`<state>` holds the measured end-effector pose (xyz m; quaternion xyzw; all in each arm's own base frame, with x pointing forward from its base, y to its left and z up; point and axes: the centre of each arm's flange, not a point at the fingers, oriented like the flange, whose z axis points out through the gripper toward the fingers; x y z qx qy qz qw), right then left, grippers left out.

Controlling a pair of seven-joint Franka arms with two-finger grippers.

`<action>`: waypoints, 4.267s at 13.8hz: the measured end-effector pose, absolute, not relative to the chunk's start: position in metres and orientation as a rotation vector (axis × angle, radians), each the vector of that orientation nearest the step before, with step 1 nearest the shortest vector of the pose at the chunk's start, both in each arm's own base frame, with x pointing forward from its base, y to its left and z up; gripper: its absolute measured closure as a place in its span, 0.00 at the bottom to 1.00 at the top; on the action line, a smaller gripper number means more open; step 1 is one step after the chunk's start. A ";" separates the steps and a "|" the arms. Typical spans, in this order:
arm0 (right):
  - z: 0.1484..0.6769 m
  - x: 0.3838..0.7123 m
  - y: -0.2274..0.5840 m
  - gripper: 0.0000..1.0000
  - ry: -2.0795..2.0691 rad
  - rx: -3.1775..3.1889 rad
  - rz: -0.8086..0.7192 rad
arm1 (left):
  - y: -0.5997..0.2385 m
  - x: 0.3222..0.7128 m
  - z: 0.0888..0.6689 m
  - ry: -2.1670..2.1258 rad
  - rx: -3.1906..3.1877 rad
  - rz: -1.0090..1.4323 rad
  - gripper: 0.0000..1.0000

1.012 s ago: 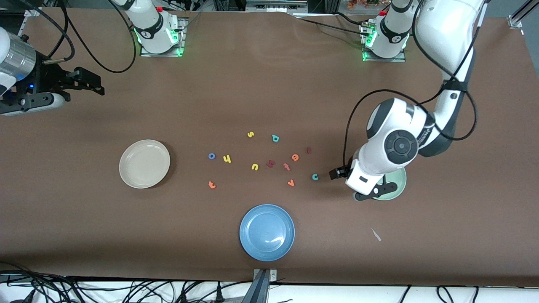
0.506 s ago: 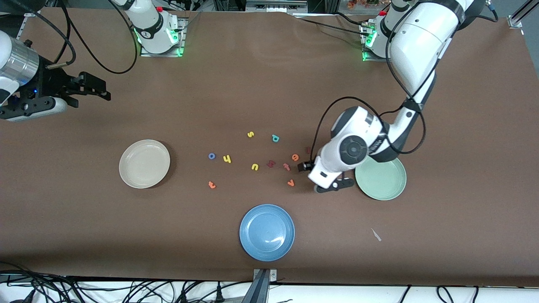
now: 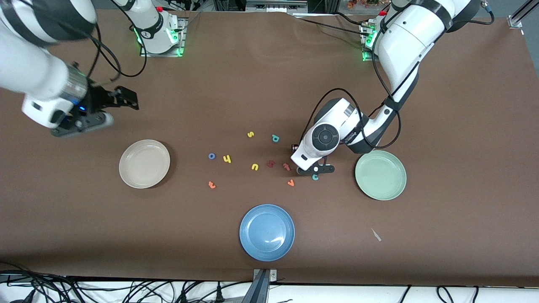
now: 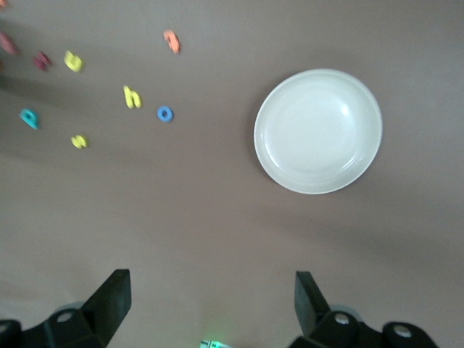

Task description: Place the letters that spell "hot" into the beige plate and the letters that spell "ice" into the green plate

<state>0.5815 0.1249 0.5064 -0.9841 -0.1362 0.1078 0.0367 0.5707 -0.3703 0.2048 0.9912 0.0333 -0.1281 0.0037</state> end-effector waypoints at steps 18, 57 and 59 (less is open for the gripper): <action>0.269 0.563 0.240 0.00 -0.016 -3.054 0.041 | -0.366 0.563 0.171 0.091 3.078 -0.382 0.81; 0.177 0.548 0.287 0.56 -0.208 -3.115 -0.056 | -0.094 0.659 0.212 -0.665 3.034 -0.339 0.49; 0.177 0.549 0.287 0.61 -0.208 -3.116 -0.057 | -0.094 0.661 0.232 -0.668 3.047 -0.339 0.29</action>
